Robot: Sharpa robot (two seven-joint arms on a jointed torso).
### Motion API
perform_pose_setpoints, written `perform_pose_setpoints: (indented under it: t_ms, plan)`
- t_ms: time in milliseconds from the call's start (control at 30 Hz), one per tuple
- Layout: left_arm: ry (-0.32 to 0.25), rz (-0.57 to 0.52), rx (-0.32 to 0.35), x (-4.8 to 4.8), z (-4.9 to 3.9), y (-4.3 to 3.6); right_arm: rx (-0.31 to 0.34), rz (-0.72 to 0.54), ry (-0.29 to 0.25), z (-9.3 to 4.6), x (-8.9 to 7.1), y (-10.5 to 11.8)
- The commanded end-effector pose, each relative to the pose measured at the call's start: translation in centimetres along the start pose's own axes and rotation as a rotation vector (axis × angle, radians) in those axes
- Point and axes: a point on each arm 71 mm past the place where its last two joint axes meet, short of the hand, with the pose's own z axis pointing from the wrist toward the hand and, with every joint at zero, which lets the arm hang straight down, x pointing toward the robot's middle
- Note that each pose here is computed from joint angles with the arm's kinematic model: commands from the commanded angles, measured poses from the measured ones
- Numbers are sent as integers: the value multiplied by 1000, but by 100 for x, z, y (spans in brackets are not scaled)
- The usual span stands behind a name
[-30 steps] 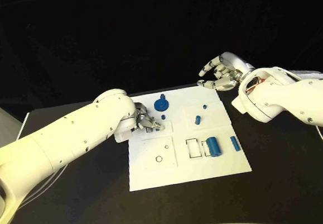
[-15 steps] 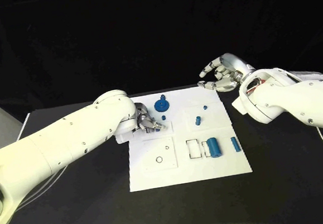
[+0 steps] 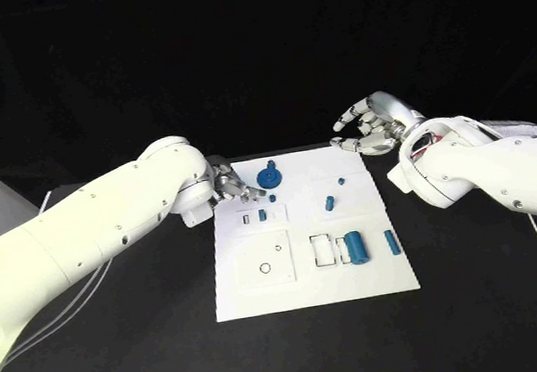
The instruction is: Assemble the parts on the task board
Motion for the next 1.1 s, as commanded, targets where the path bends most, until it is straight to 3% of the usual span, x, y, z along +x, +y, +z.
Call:
perform_pose_setpoints:
  t_ms: [33, 100, 233, 600, 767, 1100]
  plan:
    - [-21, -54, 19, -115, -23, 29, -15, -8, 2, -2, -5, 2]
    - [-39, -84, 24, -232, -47, 66, -13, -8, 1, -5, -11, -5]
    - [-69, -119, 26, -372, -59, 110, -11, -8, -1, -10, -19, -11]
    - [-159, -128, 8, -579, -3, 127, -17, -9, -1, -24, -22, 4]
    - [-166, -124, -4, -607, 54, 108, -22, -10, -2, -31, -28, 16]
    - [-126, -100, -29, -541, 179, 53, -32, -10, -3, -35, -37, 56]
